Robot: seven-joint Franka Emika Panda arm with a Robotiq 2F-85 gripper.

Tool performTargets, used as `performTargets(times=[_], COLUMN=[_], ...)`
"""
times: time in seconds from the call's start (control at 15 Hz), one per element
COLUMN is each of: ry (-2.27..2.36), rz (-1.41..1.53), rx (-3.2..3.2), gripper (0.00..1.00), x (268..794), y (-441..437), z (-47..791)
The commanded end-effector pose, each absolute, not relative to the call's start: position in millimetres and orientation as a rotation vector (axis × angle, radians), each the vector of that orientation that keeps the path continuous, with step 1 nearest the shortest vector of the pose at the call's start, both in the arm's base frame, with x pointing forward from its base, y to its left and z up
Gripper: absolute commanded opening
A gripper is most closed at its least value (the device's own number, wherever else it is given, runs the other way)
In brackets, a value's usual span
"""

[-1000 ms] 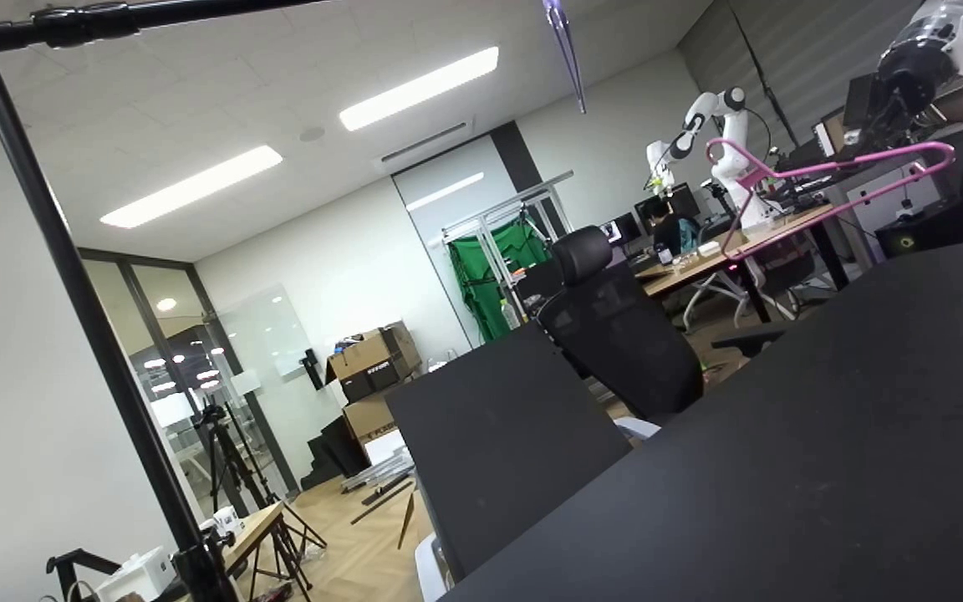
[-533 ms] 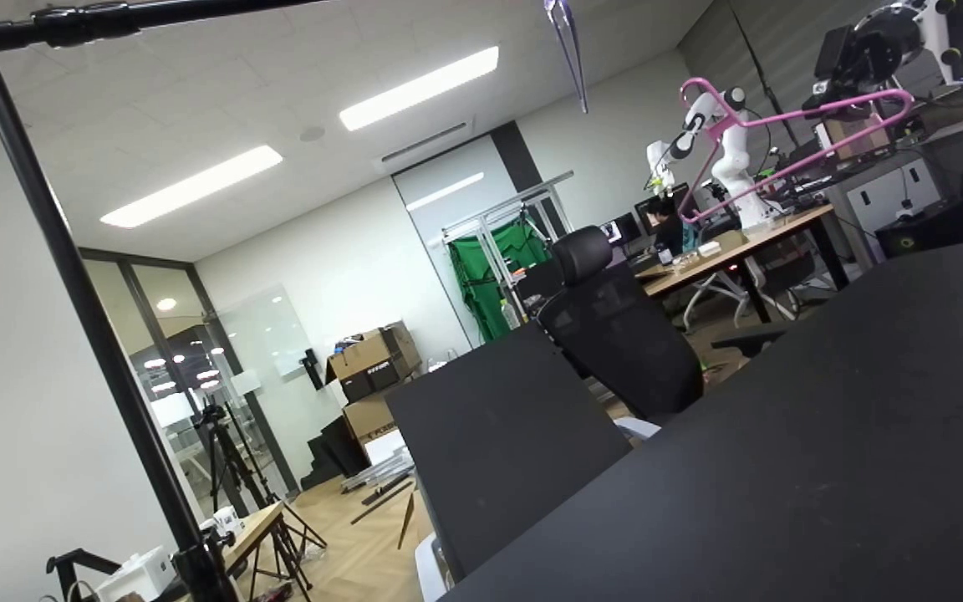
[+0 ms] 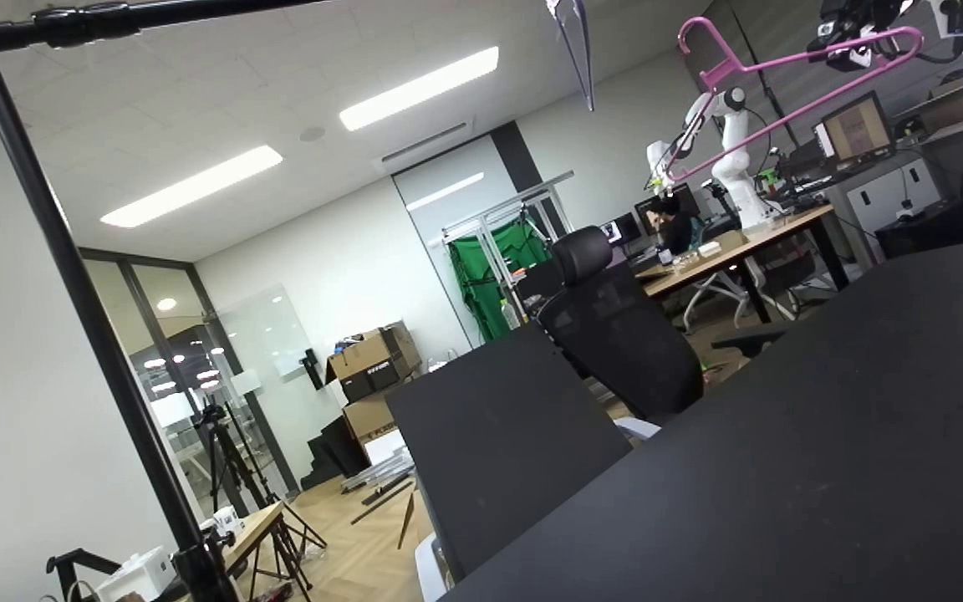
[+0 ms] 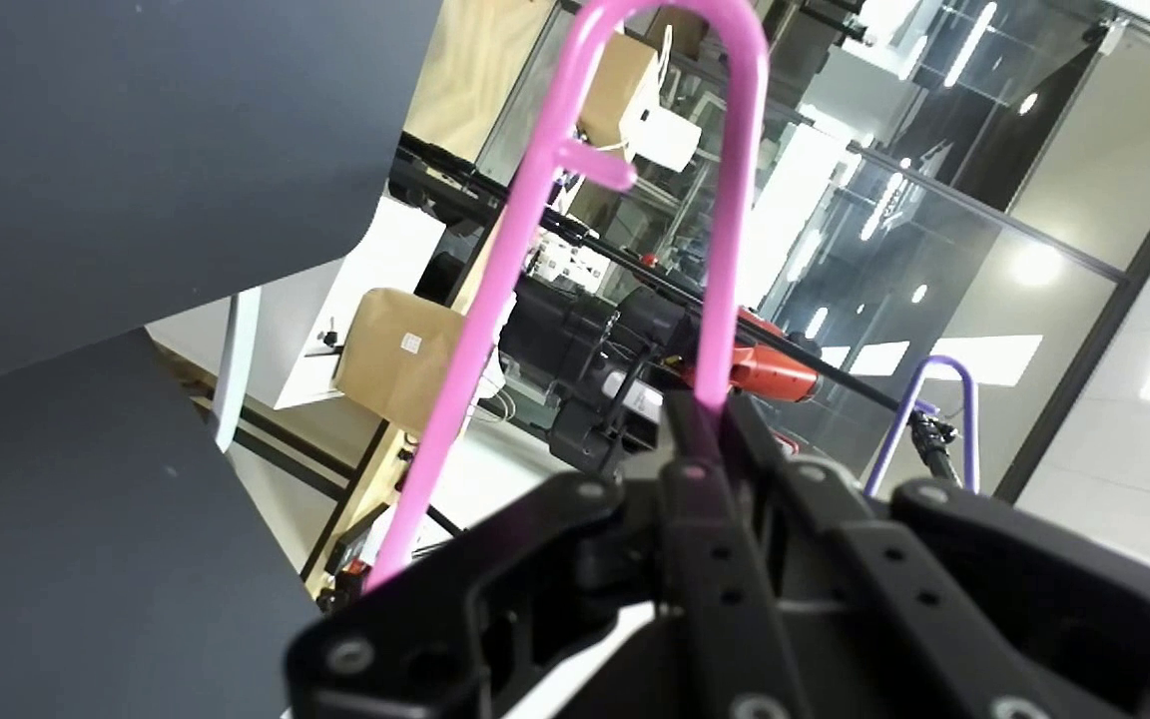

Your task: Hang the coat hangers on the rod

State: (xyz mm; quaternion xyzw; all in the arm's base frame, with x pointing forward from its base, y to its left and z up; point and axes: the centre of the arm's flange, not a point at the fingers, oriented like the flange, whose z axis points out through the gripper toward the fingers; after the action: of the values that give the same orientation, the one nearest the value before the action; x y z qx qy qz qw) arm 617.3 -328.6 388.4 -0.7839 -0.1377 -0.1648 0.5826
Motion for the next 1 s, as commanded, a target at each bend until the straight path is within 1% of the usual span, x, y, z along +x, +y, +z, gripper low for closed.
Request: performTargets(times=[0.0, 0.6, 0.67, 0.93], ry=[-0.362, -0.395, -0.387, -0.399], rz=[-0.395, -0.444, -0.447, -0.453], rx=[-1.848, -1.923, -1.867, -1.894], gripper=[0.02, 0.02, 0.08, 0.08], x=[604.4, 593.7, 597.7, 595.9], y=[-335.4, -337.7, -340.1, -339.0], z=[416.1, 466.7, 448.0, 460.7])
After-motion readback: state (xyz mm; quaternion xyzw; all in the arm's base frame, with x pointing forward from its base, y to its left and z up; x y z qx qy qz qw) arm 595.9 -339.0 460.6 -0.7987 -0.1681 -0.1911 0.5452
